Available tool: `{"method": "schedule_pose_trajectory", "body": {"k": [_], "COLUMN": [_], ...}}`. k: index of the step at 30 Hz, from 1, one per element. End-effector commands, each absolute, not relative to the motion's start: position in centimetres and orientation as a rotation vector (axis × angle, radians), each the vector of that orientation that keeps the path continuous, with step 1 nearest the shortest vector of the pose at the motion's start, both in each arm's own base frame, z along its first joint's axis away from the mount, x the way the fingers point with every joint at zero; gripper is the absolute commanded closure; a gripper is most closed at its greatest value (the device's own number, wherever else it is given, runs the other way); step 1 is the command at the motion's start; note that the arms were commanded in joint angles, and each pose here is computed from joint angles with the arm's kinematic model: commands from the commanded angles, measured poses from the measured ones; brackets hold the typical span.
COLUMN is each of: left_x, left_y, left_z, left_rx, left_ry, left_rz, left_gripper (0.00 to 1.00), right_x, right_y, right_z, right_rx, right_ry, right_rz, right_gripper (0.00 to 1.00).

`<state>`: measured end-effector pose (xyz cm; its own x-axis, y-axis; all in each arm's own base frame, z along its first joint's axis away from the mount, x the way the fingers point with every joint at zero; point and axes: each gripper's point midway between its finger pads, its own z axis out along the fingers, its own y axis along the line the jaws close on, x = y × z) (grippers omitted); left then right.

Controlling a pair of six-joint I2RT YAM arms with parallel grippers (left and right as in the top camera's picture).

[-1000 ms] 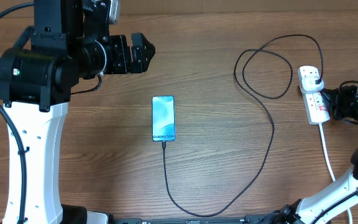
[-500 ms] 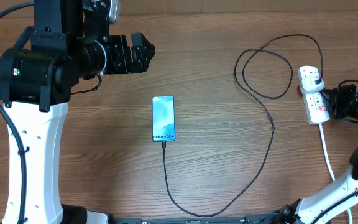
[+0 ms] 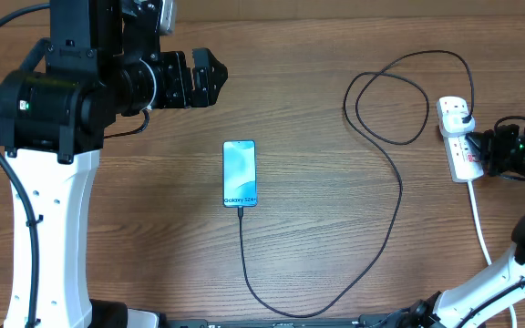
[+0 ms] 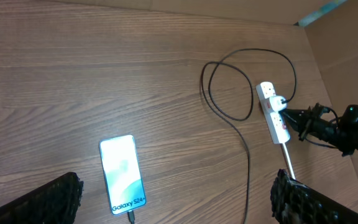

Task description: Plug charger to phone and switch on socket

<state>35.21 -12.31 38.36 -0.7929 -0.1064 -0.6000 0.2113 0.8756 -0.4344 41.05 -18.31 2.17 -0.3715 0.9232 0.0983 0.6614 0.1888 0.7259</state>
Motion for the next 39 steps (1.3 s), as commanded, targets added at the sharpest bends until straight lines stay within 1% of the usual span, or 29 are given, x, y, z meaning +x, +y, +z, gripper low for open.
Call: {"method": "schedule_pose_trajectory", "body": {"k": [1, 6, 11, 16, 22, 27, 31, 35, 39], "left_x": [35.2, 35.2, 35.2, 35.2, 35.2, 35.2, 35.2, 35.2, 35.2], "left_y": [-12.1, -12.1, -12.1, -12.1, -12.1, -12.1, -12.1, -12.1, -12.1], "left_z": [39.0, 39.0, 39.0, 38.9, 38.9, 38.9, 38.9, 38.9, 38.9], "left_rx": [0.080, 0.080, 0.080, 0.080, 0.080, 0.080, 0.080, 0.080, 0.080], "left_ry": [2.382, 2.382, 2.382, 2.382, 2.382, 2.382, 2.382, 2.382, 2.382], "left_rz": [-0.639, -0.639, -0.639, -0.639, -0.639, -0.639, -0.639, -0.639, -0.639], "left_gripper": [0.01, 0.01, 0.00, 0.00, 0.00, 0.00, 0.00, 0.01, 0.00], "right_x": [40.5, 40.5, 40.6, 40.3, 39.2, 38.2, 38.1, 37.8, 36.8], "right_y": [-15.2, -15.8, -17.9, -21.1, -25.0, -24.6, -21.1, -16.0, -11.6], "right_z": [-0.3, -0.6, -0.3, 3.2, 12.5, 20.6, 27.3, 33.4, 37.4], "right_rx": [1.503, 1.510, 1.522, 1.541, 1.378, 1.183, 0.982, 0.780, 0.633], "right_ry": [2.209, 2.211, 2.161, 2.013, 1.782, 1.722, 1.714, 1.705, 1.692], "right_rz": [1.015, 0.955, 0.912, 0.984, 1.085, 1.046, 0.997, 0.922, 0.832], "right_gripper": [0.96, 0.96, 0.96, 0.96, 0.96, 0.96, 0.96, 0.96, 0.96]}}
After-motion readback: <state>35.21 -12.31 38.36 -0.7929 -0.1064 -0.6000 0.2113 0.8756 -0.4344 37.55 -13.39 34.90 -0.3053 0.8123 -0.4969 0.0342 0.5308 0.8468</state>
